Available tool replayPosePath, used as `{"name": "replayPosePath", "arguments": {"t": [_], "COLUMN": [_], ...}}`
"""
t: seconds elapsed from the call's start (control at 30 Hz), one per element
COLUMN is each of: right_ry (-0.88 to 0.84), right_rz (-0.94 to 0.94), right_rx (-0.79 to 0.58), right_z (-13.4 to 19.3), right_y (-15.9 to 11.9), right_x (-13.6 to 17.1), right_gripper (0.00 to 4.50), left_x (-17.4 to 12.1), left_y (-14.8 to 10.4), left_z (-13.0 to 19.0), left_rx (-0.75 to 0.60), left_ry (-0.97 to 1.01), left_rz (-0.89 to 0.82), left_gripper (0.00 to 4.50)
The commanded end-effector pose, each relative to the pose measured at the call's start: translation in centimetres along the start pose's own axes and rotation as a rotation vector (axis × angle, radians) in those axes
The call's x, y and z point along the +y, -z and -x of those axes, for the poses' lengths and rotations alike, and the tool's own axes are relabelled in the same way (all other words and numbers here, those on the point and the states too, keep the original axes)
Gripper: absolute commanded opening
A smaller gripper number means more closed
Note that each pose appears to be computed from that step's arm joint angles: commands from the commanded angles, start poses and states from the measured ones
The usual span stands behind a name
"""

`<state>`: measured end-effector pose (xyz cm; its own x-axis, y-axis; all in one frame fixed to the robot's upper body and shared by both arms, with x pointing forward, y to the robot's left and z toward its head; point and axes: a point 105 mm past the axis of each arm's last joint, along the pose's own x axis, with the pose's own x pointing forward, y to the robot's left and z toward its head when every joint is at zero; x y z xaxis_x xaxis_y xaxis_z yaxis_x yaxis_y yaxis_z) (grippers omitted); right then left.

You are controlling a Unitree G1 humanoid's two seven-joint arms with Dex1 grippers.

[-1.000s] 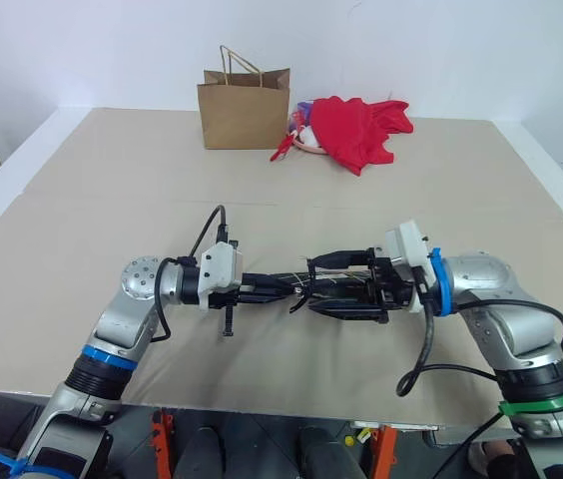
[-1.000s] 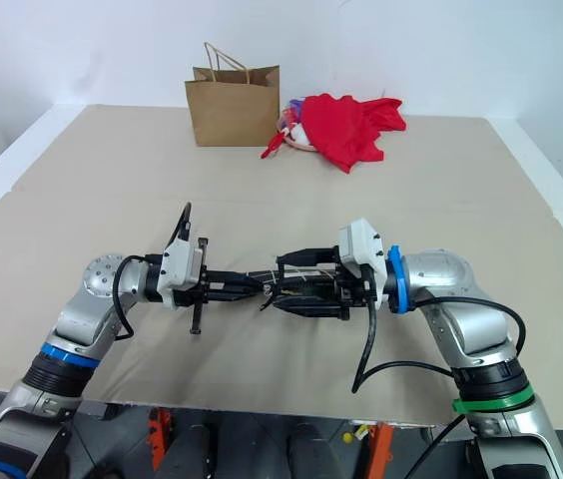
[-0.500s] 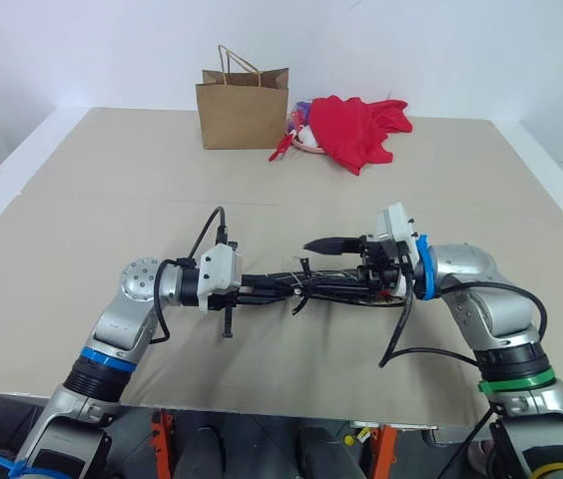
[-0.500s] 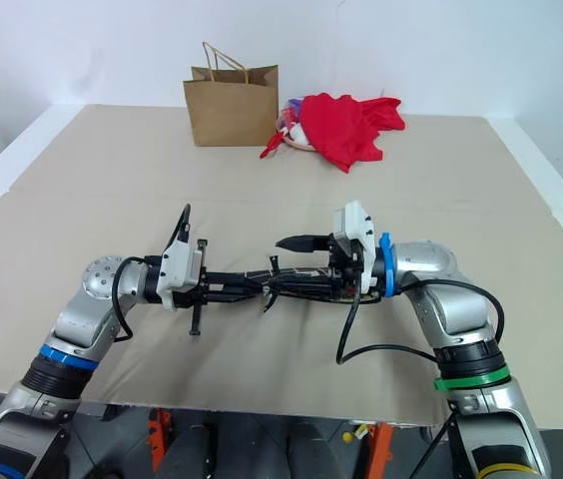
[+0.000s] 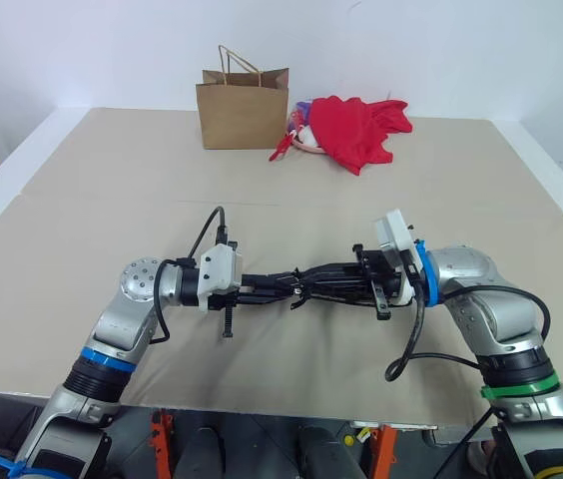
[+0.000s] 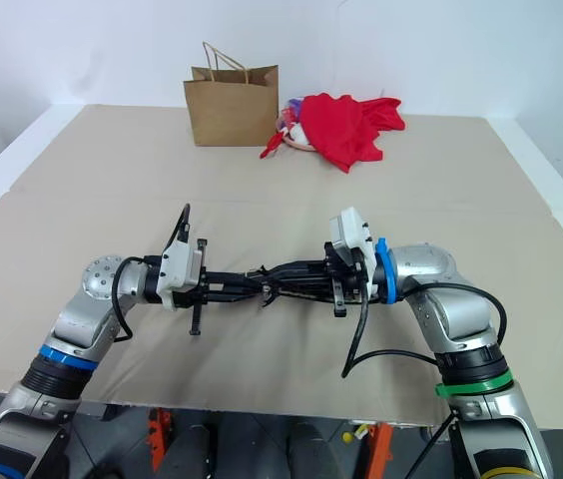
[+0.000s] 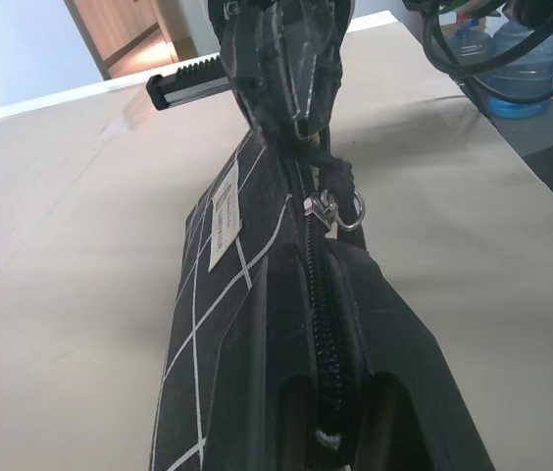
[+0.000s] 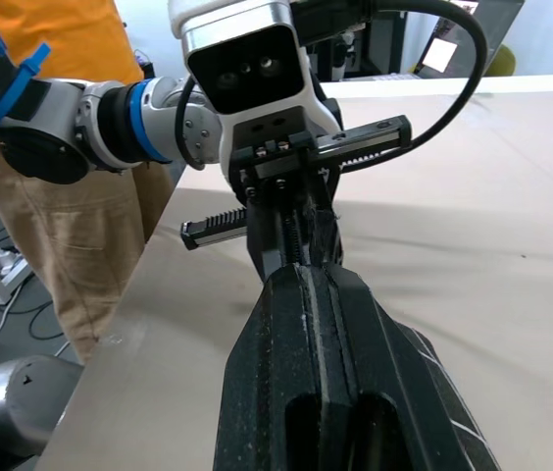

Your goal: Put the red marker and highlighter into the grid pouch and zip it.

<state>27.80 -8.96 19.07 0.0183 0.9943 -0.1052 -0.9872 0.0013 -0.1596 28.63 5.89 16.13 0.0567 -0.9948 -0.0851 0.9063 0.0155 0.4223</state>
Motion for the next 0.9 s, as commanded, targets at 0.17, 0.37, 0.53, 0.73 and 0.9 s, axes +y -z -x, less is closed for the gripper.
{"name": "replayPosePath", "arguments": {"t": [0.17, 0.37, 0.53, 0.73, 0.9], "right_ry": [-0.02, 0.037, 0.142, 0.276, 0.333], "right_rz": [0.084, 0.069, 0.035, 0.016, 0.014], "right_rx": [-0.002, 0.125, 0.248, 0.341, 0.289], "right_z": [1.9, 6.7, 11.5, 16.2, 15.9], "right_y": [-1.8, -0.7, 1.2, 2.2, 1.3], "right_x": [1.2, 2.3, 2.7, 2.6, 1.7], "right_gripper": [0.1, 0.1, 0.1, 0.1, 0.1], "left_x": [0.4, 0.7, 0.9, 0.6, 0.4], "left_y": [-0.6, -0.4, -0.1, 0.5, 1.1], "left_z": [0.3, 0.9, 1.7, 3.1, 3.3], "left_rx": [-0.005, 0.01, 0.032, 0.075, 0.103], "left_ry": [-0.019, -0.016, -0.011, 0.021, 0.028], "left_rz": [-0.045, -0.05, -0.054, -0.038, 0.029], "left_gripper": [0.0, 0.0, 0.0, 0.0, 0.0]}}
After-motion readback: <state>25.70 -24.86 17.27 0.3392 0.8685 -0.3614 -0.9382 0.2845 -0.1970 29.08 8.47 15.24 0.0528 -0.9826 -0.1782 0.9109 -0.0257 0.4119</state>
